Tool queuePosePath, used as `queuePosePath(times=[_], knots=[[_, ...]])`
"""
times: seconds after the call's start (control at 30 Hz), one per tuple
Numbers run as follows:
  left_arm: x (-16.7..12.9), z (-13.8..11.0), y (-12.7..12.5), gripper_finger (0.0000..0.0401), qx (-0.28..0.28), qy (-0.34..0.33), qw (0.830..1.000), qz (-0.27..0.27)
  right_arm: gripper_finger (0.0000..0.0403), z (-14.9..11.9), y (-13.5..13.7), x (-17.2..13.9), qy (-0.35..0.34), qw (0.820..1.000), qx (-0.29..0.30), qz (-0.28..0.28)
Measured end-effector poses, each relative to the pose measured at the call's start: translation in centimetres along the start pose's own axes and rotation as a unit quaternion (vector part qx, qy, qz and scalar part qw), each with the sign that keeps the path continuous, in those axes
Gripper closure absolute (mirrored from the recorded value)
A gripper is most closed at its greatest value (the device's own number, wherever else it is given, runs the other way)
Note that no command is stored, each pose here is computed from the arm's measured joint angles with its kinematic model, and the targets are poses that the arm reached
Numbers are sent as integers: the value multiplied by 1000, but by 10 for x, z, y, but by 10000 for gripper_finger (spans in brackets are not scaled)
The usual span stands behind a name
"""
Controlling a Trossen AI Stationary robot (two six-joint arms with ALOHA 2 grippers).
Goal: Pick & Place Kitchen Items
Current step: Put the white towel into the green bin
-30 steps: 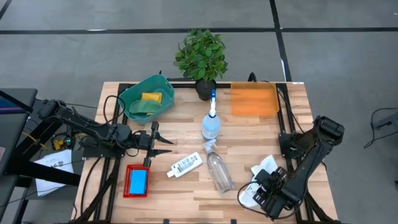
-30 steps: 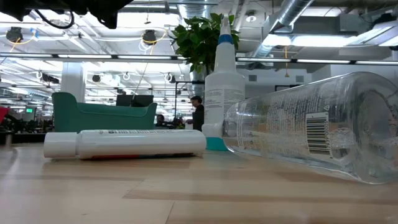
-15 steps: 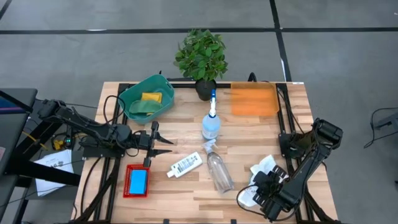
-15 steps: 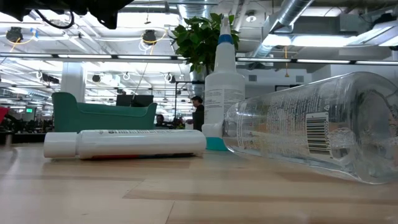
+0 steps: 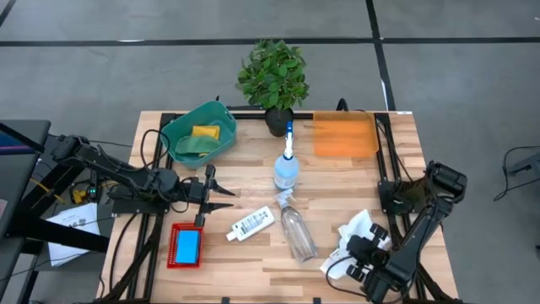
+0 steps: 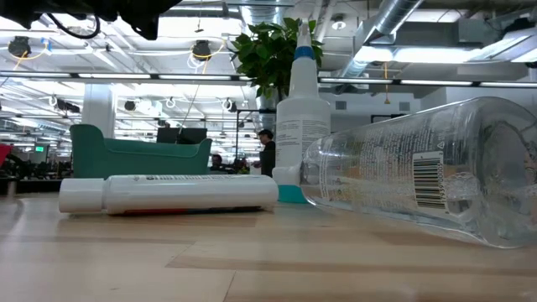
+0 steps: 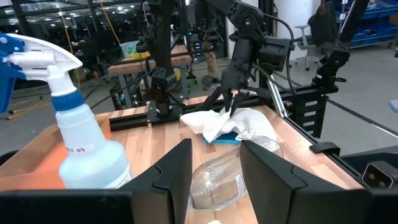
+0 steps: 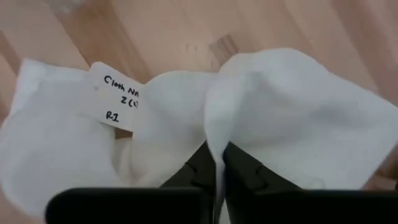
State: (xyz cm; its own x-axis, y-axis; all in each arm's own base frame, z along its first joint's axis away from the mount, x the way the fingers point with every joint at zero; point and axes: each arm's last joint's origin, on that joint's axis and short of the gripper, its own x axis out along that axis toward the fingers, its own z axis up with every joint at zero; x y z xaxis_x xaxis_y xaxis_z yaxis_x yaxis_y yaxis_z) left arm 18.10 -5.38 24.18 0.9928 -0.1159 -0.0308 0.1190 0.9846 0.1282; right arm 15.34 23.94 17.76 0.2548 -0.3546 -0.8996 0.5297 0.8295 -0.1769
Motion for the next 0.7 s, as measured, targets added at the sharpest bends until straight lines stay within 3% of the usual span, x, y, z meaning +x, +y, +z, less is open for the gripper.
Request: queuePosePath(times=[0.27, 0.5, 0.7], knots=[[0, 0, 0, 270, 0, 0, 1000, 0, 399, 3, 7, -28, -121, 992, -13, 31], [0, 0, 0, 270, 0, 0, 1000, 0, 400, 15, 13, -58, -162, 985, -30, 53], [0, 2, -2, 270, -1, -11, 1000, -29, 401, 29, 19, -81, -250, 963, -70, 69]])
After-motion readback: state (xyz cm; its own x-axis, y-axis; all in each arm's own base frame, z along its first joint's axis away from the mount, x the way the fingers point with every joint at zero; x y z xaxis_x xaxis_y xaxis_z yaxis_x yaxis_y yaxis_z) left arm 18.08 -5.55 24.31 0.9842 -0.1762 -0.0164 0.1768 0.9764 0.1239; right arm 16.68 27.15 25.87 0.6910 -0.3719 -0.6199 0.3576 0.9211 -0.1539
